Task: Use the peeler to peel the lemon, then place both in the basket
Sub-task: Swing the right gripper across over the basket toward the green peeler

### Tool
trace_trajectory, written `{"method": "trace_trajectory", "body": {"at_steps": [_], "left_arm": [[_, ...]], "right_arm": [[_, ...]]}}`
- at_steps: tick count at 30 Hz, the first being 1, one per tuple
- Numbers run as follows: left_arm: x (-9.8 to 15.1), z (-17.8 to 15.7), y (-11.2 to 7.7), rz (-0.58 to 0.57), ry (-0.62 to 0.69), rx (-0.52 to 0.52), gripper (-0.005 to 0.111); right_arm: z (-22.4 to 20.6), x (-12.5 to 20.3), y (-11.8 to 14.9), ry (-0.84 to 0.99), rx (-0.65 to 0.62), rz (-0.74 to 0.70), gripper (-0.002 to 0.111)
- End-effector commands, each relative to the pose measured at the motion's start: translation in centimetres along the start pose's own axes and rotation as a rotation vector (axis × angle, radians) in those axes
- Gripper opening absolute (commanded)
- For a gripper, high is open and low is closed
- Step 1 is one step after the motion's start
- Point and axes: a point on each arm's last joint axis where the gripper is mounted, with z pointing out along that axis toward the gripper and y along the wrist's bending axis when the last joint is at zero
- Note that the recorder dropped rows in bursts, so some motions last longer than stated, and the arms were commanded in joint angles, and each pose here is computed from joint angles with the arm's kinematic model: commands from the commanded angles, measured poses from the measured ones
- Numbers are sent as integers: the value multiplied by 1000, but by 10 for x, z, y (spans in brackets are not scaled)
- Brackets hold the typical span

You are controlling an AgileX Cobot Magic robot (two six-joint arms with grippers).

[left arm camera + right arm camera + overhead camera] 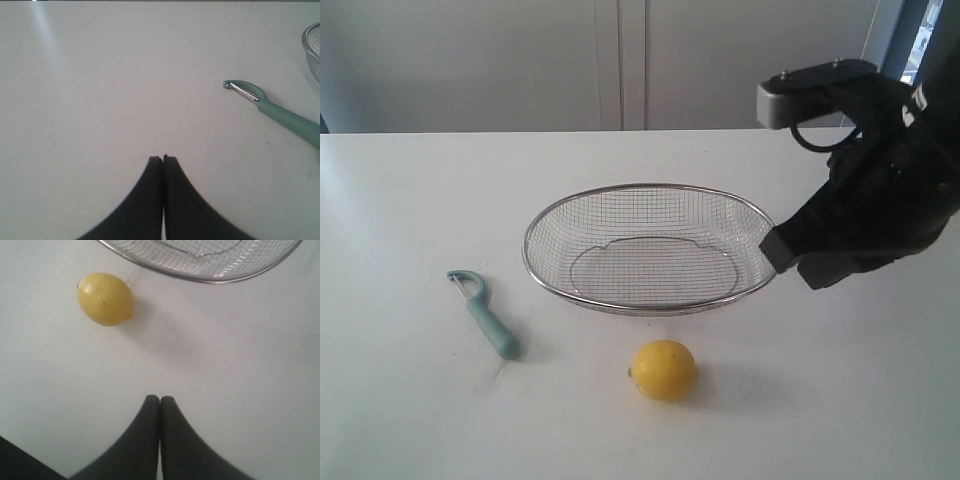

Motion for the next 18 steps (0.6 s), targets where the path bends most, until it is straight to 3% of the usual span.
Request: {"method": "trace_trajectory", "body": {"at_steps": [1, 7, 18], "left_arm": [[0, 0, 0, -9, -4, -1, 0], [0, 0, 0, -9, -4, -1, 0], [0, 0, 0, -9, -4, -1, 0]], "right_arm": [[-12, -8, 3, -13, -4, 0, 0], [-1, -29, 1, 18, -4, -1, 0], [24, -51, 38, 74, -50, -104, 0]]}}
